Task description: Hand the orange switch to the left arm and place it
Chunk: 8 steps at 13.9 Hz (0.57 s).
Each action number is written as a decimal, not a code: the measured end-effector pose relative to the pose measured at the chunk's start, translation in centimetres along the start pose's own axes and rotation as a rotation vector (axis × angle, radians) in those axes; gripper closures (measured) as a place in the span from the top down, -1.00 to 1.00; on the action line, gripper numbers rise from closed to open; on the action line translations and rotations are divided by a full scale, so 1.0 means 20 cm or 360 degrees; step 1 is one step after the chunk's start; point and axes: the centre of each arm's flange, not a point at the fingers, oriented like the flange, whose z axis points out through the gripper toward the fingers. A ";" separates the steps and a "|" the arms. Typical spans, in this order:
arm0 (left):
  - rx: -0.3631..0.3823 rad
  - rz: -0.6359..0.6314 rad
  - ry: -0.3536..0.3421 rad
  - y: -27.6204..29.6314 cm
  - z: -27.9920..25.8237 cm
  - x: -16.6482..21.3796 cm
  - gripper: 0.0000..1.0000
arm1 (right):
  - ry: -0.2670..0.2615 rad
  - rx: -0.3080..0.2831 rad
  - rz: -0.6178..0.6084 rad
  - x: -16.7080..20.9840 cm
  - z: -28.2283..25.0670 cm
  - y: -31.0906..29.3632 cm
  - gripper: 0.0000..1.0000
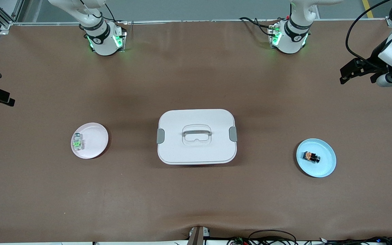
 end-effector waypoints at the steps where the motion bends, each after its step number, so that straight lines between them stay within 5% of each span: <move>1: 0.0000 0.0005 -0.0001 0.01 0.00 0.00 1.00 | 0.0008 0.0002 0.0001 -0.03 0.01 0.00 1.00; 8: 0.0002 0.0013 -0.0004 0.02 -0.05 -0.03 1.00 | 0.0079 0.0009 0.0003 -0.14 0.04 0.01 1.00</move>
